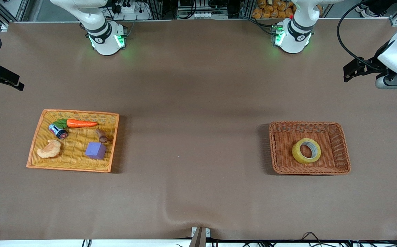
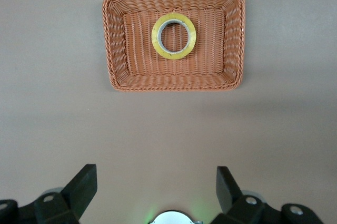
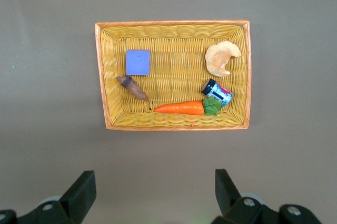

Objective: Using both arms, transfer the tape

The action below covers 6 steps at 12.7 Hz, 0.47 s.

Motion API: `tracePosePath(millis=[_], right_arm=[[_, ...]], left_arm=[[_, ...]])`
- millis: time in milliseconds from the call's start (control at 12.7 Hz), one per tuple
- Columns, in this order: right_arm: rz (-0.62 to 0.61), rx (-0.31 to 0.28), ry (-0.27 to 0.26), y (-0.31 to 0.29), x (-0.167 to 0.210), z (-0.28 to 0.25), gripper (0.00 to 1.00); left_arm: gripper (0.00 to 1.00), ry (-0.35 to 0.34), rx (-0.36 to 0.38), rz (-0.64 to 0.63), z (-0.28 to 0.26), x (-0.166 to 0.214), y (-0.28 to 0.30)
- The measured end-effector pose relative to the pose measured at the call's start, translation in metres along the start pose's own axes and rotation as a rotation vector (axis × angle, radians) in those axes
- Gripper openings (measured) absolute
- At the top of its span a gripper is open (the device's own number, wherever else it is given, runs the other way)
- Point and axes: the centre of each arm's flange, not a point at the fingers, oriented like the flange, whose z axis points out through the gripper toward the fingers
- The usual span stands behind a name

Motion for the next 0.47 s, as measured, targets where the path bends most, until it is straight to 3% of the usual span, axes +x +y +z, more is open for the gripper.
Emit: tracePosePath(millis=[474], right_arm=[[0.0,0.0,0.0,0.0,0.0,0.0,1.0]], left_arm=[[1.0,-0.003,0.0,0.0,0.0015,0.0003,0.0001]])
